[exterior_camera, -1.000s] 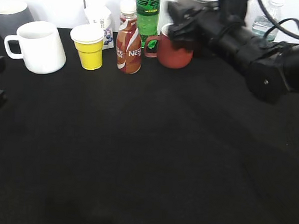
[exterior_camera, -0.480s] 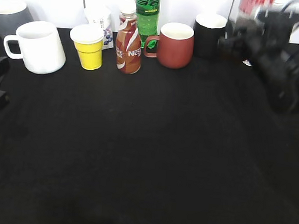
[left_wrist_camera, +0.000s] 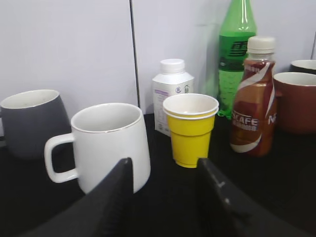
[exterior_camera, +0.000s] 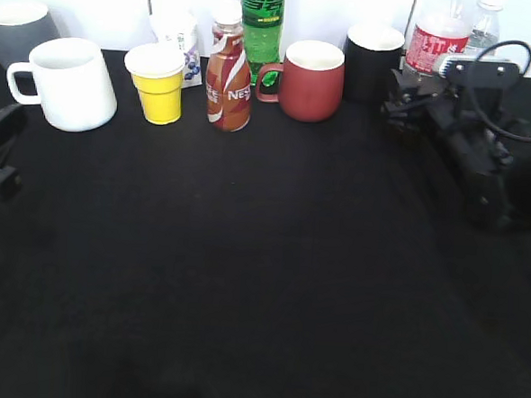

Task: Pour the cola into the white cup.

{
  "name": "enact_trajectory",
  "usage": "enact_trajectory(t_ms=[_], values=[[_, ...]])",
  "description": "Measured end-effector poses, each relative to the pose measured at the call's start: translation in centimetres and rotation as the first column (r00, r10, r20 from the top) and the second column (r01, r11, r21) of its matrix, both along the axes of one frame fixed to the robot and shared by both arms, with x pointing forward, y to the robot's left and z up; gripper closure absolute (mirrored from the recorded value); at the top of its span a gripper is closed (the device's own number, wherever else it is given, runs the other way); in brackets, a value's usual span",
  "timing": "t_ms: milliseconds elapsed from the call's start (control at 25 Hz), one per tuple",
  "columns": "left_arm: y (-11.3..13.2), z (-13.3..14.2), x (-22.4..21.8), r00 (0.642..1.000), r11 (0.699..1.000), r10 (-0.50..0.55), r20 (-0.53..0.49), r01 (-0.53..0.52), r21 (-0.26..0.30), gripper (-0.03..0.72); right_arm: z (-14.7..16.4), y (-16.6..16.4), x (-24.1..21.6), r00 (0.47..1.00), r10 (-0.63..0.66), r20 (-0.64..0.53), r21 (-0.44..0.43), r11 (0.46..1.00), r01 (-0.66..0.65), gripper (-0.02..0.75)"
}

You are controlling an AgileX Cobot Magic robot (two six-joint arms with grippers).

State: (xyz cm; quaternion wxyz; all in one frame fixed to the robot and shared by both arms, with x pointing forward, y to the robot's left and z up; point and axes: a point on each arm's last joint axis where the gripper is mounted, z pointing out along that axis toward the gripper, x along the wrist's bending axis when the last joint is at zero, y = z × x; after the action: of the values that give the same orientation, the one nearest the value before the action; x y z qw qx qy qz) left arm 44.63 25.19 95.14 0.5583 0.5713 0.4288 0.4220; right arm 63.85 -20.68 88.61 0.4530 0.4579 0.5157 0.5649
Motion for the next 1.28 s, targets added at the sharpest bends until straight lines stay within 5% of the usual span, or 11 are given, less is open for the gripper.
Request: enact_trajectory(t_ms=[200, 320, 480, 560, 640, 720, 800, 880, 1000, 1200, 1280], values=[[-0.1, 0.0, 0.0, 1.000, 1.000, -0.010, -0.004, 0.010, -0.014, 0.370, 0.3, -1.0, -4.5, 0.996, -0.001, -0.089, -0.021, 1.000, -0.001, 0.118], [0.0, 0.3, -0.2, 1.000, 0.997, -0.009, -0.026, 0.007, -0.074, 0.370, 4.6, -1.2, -6.8, 0.995, 0.047, -0.083, -0.028, 0.998, -0.050, 0.130], [0.4, 1.9, 0.1, 0.963, 0.999, 0.051, -0.263, -0.052, 0.001, 0.370, 9.4, -1.5, -9.5, 0.909, 0.059, -0.414, -0.070, 0.993, -0.097, 0.144], [0.4, 3.6, 1.1, 0.867, 0.994, 0.097, -0.488, -0.063, 0.086, 0.370, 10.6, -1.9, -10.9, 0.776, 0.021, -0.630, -0.085, 0.992, -0.096, 0.144], [0.6, 4.6, 1.1, 0.691, 0.984, 0.156, -0.705, -0.051, 0.168, 0.370, 10.7, -2.1, -12.3, 0.565, -0.011, -0.825, -0.088, 0.990, -0.108, 0.144], [1.1, 5.1, -0.2, 0.466, 0.971, 0.217, -0.858, -0.010, 0.241, 0.370, 10.7, -2.2, -13.5, 0.380, -0.028, -0.924, -0.081, 0.989, -0.125, 0.144], [1.4, 5.8, -1.4, 0.290, 0.959, 0.262, -0.921, 0.030, 0.282, 0.370, 11.0, -2.2, -14.3, 0.274, -0.041, -0.961, -0.083, 0.987, -0.141, 0.144], [1.7, 7.4, -2.8, 0.208, 0.953, 0.283, -0.936, 0.047, 0.298, 0.370, 12.5, -2.5, -15.4, 0.236, -0.045, -0.971, -0.082, 0.985, -0.153, 0.144], [2.3, 11.1, -5.6, 0.295, 0.959, 0.266, -0.918, 0.014, 0.283, 0.370, 17.2, -3.3, -18.9, 0.345, -0.013, -0.938, -0.069, 0.986, -0.151, 0.146], [4.3, 16.6, -15.7, 0.706, 0.983, 0.177, -0.686, -0.098, 0.154, 0.370, 24.4, -5.7, -28.8, 0.647, 0.065, -0.760, -0.035, 0.989, -0.141, 0.146], [5.2, 17.2, -20.2, 0.826, 0.988, 0.152, -0.543, -0.121, 0.092, 0.370, 24.2, -6.6, -32.5, 0.725, 0.084, -0.683, -0.025, 0.990, -0.138, 0.146]])
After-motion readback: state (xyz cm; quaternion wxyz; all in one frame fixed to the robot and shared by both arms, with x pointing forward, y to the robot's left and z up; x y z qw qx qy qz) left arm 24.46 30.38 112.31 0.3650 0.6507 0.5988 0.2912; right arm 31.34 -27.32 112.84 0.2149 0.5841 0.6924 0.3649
